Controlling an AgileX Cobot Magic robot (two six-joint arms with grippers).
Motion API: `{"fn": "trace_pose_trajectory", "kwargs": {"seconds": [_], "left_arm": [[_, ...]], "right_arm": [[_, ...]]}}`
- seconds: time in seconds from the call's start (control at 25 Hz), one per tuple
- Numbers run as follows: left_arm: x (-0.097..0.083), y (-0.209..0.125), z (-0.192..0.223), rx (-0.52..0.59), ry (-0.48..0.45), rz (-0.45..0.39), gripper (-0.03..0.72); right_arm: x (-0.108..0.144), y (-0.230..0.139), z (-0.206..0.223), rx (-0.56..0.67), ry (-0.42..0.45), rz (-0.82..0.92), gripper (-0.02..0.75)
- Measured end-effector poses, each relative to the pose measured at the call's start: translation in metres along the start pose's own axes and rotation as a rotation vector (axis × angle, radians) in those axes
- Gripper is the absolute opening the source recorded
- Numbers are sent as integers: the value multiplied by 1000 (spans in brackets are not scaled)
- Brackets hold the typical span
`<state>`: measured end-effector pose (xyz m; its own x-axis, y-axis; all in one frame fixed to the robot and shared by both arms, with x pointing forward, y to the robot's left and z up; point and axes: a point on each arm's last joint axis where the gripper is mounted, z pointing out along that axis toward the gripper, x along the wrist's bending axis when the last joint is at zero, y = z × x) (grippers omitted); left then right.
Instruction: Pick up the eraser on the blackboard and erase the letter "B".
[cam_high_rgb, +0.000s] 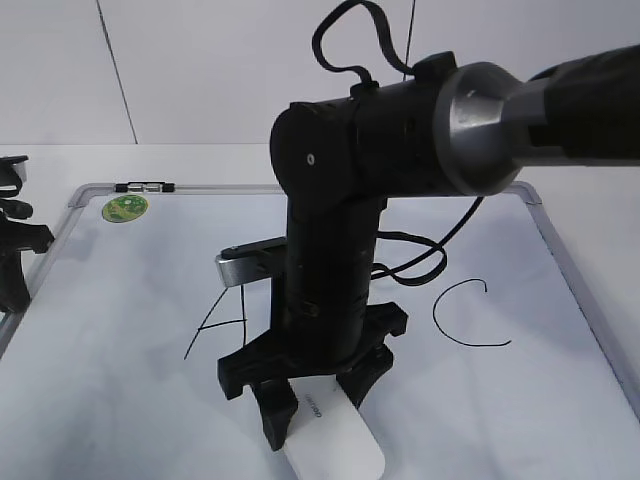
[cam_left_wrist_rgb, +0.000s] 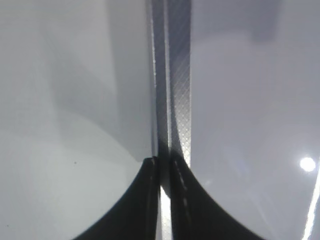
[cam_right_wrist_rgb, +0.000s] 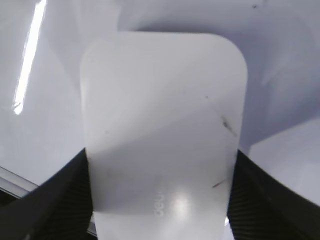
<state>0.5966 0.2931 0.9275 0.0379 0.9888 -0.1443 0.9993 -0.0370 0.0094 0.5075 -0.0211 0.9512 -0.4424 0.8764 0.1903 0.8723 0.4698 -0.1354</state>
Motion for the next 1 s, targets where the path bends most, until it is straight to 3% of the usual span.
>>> {"fn": "trace_pose_trajectory", "kwargs": {"seconds": [0.28, 0.64, 1.0], "left_arm": [[0, 0, 0, -2, -1, -1, 21], [0, 0, 0, -2, -1, -1, 21], [0, 0, 0, -2, -1, -1, 21]], "right_arm": [[-11, 2, 0, -21, -119, 8, 524], [-13, 6, -2, -61, -150, 16, 524], [-18, 34, -5, -121, -173, 25, 524]]}}
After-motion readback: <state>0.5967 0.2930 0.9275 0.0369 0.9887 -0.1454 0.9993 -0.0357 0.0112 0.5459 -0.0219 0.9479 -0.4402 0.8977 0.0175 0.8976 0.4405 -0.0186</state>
